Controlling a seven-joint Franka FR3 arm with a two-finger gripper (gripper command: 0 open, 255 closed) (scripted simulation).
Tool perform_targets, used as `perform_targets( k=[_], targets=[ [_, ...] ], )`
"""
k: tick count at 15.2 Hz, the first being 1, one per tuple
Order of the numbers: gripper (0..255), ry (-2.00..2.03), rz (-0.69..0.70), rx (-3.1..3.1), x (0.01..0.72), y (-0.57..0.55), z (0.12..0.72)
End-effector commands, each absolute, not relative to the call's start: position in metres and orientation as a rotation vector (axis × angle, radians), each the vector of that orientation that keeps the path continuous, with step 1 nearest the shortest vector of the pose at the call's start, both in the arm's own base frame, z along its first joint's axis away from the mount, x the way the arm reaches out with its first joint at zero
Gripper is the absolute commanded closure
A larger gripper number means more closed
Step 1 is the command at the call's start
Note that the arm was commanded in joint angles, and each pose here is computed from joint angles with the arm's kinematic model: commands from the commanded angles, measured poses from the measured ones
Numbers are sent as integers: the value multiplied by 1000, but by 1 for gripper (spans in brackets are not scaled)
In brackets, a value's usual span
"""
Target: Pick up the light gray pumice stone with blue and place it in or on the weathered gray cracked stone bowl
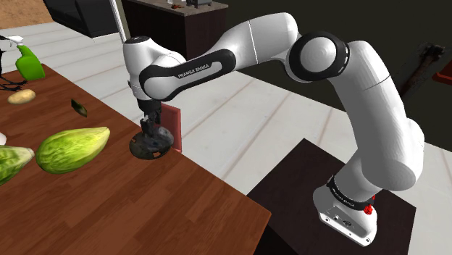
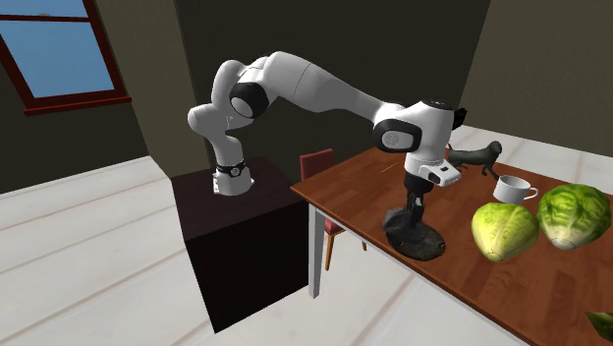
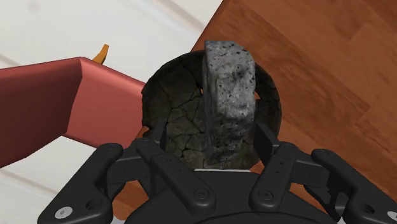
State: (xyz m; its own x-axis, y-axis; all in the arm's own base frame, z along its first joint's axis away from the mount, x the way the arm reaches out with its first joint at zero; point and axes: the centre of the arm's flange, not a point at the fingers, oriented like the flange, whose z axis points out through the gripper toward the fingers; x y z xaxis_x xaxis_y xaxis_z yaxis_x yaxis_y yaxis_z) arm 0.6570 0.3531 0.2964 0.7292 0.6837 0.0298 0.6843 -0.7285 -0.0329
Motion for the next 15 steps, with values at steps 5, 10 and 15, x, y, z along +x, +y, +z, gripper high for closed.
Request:
perform_targets(
  k=[5,10,15],
  targets=[
    [0,-1141,-25,-2882,657,353,310],
    [0,-1141,-25,-2882,657,351,347],
    [0,-1141,-25,-2882,657,351,346]
  ],
)
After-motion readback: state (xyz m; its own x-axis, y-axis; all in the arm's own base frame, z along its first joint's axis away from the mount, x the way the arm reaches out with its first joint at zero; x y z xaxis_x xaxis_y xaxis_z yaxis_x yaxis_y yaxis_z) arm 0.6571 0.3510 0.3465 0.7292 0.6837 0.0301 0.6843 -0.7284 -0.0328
